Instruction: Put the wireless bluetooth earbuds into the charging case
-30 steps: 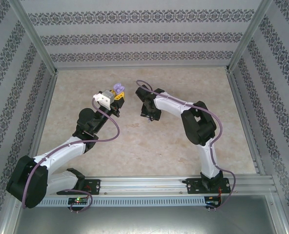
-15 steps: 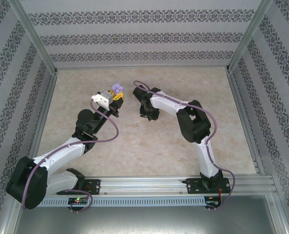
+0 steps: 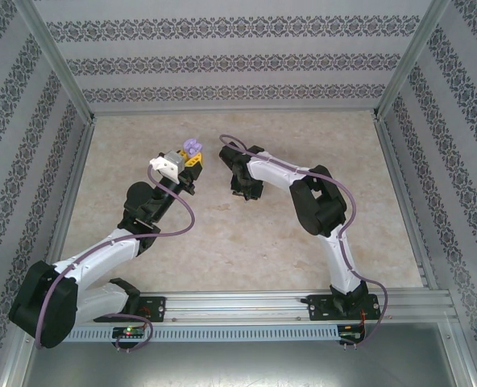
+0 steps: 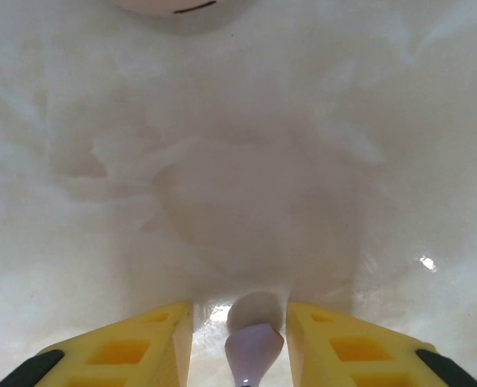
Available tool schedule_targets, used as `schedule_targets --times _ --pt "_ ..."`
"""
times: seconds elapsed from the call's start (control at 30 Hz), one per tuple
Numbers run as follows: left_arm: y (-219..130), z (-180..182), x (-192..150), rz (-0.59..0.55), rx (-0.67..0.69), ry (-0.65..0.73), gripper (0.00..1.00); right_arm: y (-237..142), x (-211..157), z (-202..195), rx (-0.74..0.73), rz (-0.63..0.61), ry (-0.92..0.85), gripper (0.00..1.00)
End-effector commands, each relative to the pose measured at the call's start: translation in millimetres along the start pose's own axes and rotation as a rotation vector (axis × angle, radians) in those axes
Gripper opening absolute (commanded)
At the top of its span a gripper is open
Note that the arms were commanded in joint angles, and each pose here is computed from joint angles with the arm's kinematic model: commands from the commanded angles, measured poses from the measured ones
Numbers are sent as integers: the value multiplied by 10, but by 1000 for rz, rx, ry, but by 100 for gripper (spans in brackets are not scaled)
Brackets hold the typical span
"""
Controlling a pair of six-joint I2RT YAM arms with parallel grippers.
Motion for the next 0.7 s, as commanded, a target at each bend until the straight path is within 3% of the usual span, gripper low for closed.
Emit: schedule_targets --times 0.0,0.67 --pt "-49 45 180 -69 13 -3 0 107 -63 -14 -30 10 -1 35" --pt "-14 13 219 -58 -13 -6 0 2 -33 -24 45 -43 -23 21"
Point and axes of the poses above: each hand's point on the last joint's axis, 136 mm out from that joint toward the fingers, its own y axis out along the fingers, its own z axis along the line the jaws close on, x = y × z, the point moved 3 cm from there along -y, back along the fingers, and after that the axes turned 1 degree about -y, right-handed, at the moved point
